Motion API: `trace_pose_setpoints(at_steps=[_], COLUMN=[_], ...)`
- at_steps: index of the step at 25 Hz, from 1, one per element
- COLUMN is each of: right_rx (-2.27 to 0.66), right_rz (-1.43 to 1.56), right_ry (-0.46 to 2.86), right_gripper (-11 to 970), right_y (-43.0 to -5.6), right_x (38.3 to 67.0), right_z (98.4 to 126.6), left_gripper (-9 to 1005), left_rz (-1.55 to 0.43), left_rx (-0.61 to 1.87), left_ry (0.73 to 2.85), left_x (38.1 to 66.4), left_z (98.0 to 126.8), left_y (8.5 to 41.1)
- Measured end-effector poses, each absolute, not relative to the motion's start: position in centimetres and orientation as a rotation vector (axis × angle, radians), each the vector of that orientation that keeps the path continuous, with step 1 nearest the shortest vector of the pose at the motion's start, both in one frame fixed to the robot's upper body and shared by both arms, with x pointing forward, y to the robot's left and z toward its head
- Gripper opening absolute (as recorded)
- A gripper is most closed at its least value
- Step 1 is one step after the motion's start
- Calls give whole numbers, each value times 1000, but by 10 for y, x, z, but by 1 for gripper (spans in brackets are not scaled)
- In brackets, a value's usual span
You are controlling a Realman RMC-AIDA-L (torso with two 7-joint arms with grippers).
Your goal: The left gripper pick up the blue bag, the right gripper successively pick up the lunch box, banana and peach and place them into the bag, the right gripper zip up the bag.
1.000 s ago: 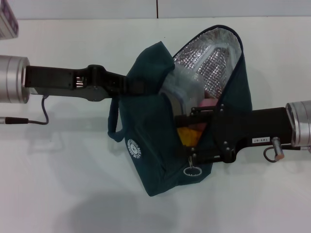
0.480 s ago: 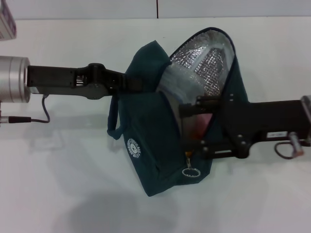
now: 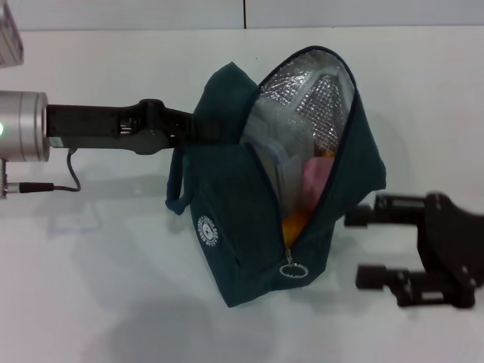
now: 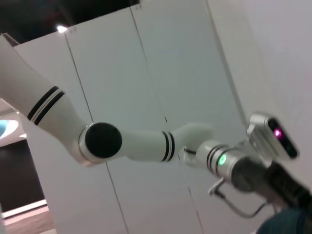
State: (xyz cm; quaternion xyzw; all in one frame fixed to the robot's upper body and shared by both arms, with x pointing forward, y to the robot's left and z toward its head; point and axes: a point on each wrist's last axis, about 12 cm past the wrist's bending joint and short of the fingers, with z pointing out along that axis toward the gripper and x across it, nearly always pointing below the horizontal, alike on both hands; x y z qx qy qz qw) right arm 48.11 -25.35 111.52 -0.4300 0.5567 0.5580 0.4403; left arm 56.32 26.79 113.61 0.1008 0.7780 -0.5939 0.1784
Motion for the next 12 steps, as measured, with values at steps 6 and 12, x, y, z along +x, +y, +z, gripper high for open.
trace_pose_setpoints(at_steps=[6,12], right_rx=[-1000,-977], right_rz=[1372,1282], right_ry=[1501,1611], right_gripper=[719,792], right_y=[-268,-272], right_x=[464,464], right_z=[1085,1067], left_gripper=[34,33], left_rz=[-1681,-1687], left_rx=[250,255], left_ry=[2179,2174], left_x=[561,562], left_z=[1132,1132], left_y=[269,266])
